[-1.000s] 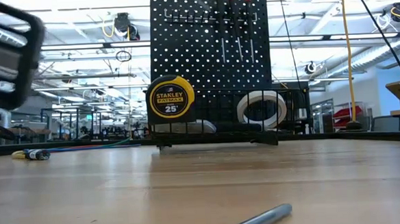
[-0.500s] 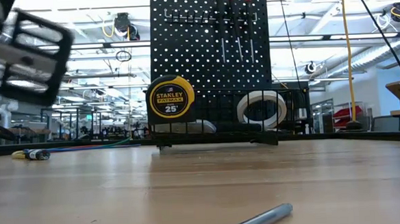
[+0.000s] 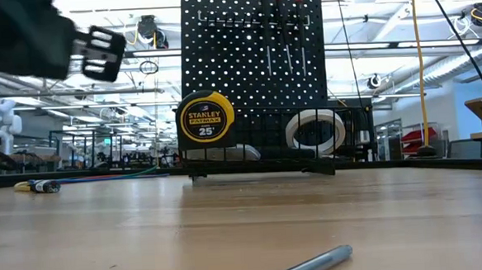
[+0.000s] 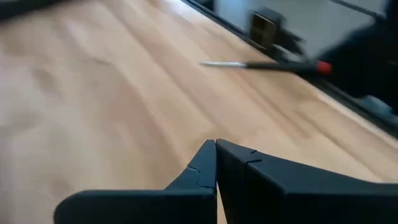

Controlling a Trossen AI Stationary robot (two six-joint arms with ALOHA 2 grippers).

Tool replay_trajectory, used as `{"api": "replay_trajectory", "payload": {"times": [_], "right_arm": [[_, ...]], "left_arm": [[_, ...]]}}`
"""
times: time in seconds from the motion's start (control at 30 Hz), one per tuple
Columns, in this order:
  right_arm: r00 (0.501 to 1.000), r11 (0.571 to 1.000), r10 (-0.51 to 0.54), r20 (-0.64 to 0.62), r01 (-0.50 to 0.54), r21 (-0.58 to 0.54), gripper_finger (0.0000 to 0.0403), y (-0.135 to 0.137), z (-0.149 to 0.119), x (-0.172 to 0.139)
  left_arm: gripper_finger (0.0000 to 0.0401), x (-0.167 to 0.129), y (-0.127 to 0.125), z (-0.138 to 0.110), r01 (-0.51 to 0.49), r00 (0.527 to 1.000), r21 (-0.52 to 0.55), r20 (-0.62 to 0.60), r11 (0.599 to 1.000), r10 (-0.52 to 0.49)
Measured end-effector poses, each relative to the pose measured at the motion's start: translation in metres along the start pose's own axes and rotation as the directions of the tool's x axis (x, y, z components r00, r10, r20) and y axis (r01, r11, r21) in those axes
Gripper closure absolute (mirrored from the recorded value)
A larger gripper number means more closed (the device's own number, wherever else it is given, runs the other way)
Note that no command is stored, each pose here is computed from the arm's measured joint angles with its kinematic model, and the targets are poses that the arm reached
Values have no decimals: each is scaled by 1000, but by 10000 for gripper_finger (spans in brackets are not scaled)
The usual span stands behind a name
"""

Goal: Hang tools onto peg board
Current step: Hang the black screwdriver onto the pegboard

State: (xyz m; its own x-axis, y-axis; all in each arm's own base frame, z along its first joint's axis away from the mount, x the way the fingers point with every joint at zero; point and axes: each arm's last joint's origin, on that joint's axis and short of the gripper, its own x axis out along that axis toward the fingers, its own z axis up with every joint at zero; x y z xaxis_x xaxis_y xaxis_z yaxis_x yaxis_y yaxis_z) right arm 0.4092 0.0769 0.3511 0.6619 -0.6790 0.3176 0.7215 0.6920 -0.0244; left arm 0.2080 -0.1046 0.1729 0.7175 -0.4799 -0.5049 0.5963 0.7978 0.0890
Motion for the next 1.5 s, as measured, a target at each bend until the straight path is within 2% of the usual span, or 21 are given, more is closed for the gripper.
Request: {"api": "replay_trajectory", "payload": {"times": [0.17, 0.3, 0.5, 0.8, 1.17, 1.37, 1.5], "right_arm": [[984, 998, -54, 168, 55, -2, 359, -24, 10, 19], [974, 996, -88, 211, 92, -9, 359, -42, 5, 39], [952, 992, -115, 282, 124, -13, 359, -63, 2, 59], [947, 970, -153, 281, 199, -141, 359, -67, 3, 60], [946, 957, -160, 282, 219, -192, 358, -69, 2, 62], [951, 975, -132, 280, 176, -138, 357, -59, 6, 53], [968, 995, -25, 248, 48, -89, 357, -35, 9, 33]], "left_arm": [[401, -29, 27, 2, -165, 980, 6, 113, 986, 163], [401, -43, 44, 4, -253, 955, -24, 151, 967, 254], [401, -43, 45, 2, -171, 972, -45, 158, 984, 176], [401, -43, 46, 2, -177, 971, -21, 158, 984, 178], [401, -43, 45, -2, -165, 979, -29, 113, 986, 167], [401, -42, 44, -2, -157, 981, -29, 114, 987, 159], [401, -43, 43, 3, -105, 978, -8, 181, 994, 105]]}}
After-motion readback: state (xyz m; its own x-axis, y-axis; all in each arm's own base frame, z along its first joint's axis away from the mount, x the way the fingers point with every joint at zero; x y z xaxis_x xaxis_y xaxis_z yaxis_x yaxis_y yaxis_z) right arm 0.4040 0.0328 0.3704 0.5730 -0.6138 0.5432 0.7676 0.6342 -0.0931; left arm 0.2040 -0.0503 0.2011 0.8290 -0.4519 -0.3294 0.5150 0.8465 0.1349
